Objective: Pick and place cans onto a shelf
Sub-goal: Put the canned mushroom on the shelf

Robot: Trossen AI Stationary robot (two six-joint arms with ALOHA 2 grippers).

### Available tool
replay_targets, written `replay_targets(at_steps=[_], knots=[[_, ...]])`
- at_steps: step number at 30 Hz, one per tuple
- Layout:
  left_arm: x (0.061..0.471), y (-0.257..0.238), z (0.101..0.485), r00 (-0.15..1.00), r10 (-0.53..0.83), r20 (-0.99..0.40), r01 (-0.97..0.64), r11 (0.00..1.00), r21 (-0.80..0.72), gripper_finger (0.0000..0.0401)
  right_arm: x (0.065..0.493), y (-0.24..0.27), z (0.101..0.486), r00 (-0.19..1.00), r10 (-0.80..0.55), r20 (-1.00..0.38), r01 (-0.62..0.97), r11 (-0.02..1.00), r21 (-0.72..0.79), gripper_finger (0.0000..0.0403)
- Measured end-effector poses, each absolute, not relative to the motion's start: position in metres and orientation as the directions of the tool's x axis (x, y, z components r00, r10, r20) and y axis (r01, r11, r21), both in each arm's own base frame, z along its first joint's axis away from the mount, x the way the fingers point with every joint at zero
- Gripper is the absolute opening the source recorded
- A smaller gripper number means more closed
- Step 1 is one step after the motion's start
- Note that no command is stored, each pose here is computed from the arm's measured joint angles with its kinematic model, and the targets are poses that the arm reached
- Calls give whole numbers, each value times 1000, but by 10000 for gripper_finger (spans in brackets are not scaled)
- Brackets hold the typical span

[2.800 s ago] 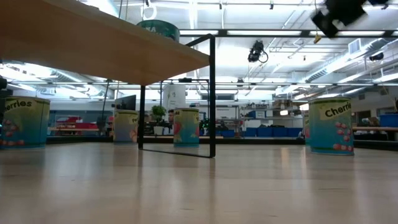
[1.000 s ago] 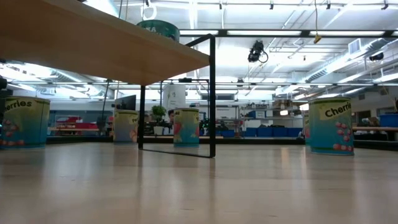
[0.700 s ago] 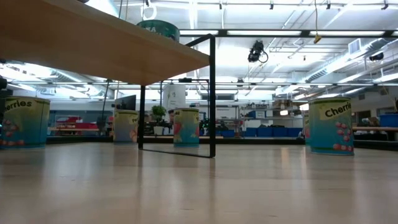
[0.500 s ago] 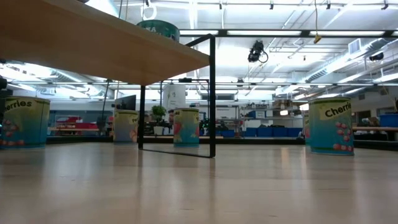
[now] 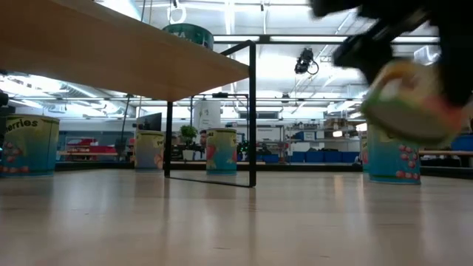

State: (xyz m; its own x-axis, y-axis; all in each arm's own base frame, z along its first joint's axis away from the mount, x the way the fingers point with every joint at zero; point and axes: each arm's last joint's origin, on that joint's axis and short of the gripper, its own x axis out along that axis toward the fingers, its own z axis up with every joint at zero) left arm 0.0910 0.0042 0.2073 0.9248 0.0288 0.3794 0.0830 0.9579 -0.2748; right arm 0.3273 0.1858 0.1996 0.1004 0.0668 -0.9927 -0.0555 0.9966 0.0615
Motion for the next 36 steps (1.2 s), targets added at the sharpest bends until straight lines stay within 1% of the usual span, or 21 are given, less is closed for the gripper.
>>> replay_targets(at_steps=[3, 5, 8, 10, 13, 17, 20, 24, 32, 36], knots=[[93, 2, 208, 933, 8, 361, 106, 950, -295, 249, 347, 186, 185, 65, 53, -996, -132, 990, 44, 291], [94, 0, 215, 934, -10, 356, 124, 947, -297, 248, 354, 190, 177, 1, 31, -1000, -152, 988, 31, 291], [99, -4, 228, 942, -55, 330, 159, 941, -300, 248, 353, 199, 169, -121, -44, -992, -184, 983, -21, 292], [105, -8, 241, 945, -89, 315, 183, 942, -282, 247, 352, 206, 162, -142, -87, -986, -214, 975, -55, 299], [117, -16, 263, 948, -135, 287, 211, 943, -256, 247, 352, 216, 150, -135, -92, -987, -243, 968, -57, 304], [139, -28, 291, 950, -191, 246, 243, 949, -201, 247, 353, 227, 148, -78, -83, -994, -237, 970, -62, 305], [157, -37, 307, 952, -218, 217, 252, 957, -146, 247, 356, 233, 152, 23, -94, -995, -226, 969, -97, 307], [182, -46, 325, 953, -233, 194, 258, 959, -117, 247, 359, 239, 155, 133, -130, -983, -227, 961, -158, 317], [225, -57, 334, 964, -237, 124, 250, 962, -107, 247, 362, 253, 156, 272, -127, -954, -264, 943, -201, 343], [241, -62, 334, 981, -178, 77, 184, 980, -78, 247, 361, 256, 159, 305, -139, -942, -263, 938, -224, 345]])
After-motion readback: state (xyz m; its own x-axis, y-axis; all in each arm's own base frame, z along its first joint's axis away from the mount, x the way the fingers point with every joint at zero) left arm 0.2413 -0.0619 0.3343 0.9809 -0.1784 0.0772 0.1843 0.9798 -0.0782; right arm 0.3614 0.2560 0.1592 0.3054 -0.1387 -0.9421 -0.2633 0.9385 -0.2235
